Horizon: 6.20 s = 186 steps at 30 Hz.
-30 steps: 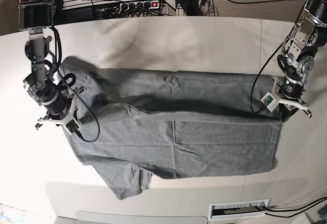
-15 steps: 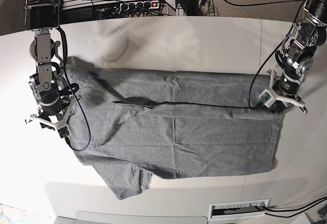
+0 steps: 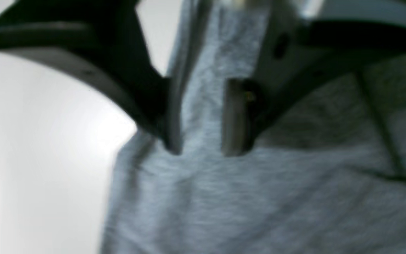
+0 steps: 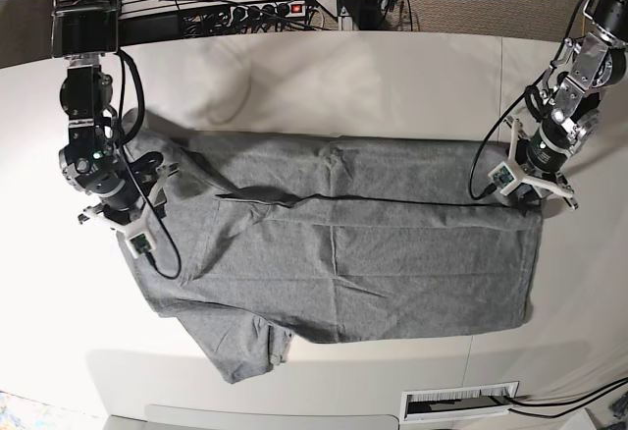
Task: Fold the T-shirt properly
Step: 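Lower the folded shoulder edge onto the shirt and release both grippers, then grasp the folded shirt's side edges with both grippers, then lift the hem side and fold it over toward the folded edge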
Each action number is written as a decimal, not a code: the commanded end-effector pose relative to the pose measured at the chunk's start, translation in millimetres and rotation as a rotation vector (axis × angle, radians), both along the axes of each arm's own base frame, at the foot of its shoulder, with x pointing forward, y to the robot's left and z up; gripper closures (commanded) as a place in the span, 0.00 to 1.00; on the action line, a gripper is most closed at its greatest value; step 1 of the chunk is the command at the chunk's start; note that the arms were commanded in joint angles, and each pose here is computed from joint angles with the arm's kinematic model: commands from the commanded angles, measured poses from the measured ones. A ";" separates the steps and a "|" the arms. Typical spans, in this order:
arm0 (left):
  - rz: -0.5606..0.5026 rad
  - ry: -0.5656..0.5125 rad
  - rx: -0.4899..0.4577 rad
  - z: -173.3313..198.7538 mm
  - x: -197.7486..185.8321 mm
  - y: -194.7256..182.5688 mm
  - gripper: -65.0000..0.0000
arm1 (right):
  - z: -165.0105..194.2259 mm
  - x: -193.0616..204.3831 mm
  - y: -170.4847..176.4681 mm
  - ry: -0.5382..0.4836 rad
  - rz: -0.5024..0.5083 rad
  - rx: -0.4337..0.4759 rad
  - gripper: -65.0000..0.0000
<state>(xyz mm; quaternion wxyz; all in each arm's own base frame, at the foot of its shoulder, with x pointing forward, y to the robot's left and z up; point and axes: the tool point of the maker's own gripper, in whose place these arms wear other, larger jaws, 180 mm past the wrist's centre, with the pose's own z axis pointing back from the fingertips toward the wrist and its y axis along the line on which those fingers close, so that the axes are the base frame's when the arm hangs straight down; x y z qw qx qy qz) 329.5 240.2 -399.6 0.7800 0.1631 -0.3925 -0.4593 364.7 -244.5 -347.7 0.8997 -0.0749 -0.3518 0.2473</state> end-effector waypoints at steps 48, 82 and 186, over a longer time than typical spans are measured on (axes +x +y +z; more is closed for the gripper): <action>-0.155 0.752 0.153 -58.4 -175.2 60.0 1.00 | -82.4 -152.3 -37.2 0.633 0.069 -0.213 1.00; -0.191 0.757 0.241 -25.0 -199.2 21.0 1.00 | -35.4 -175.8 -6.1 0.414 0.167 -0.206 1.00; 0.193 0.393 -0.522 85.0 71.2 37.7 1.00 | -21.0 84.4 -13.4 0.112 0.025 0.018 0.69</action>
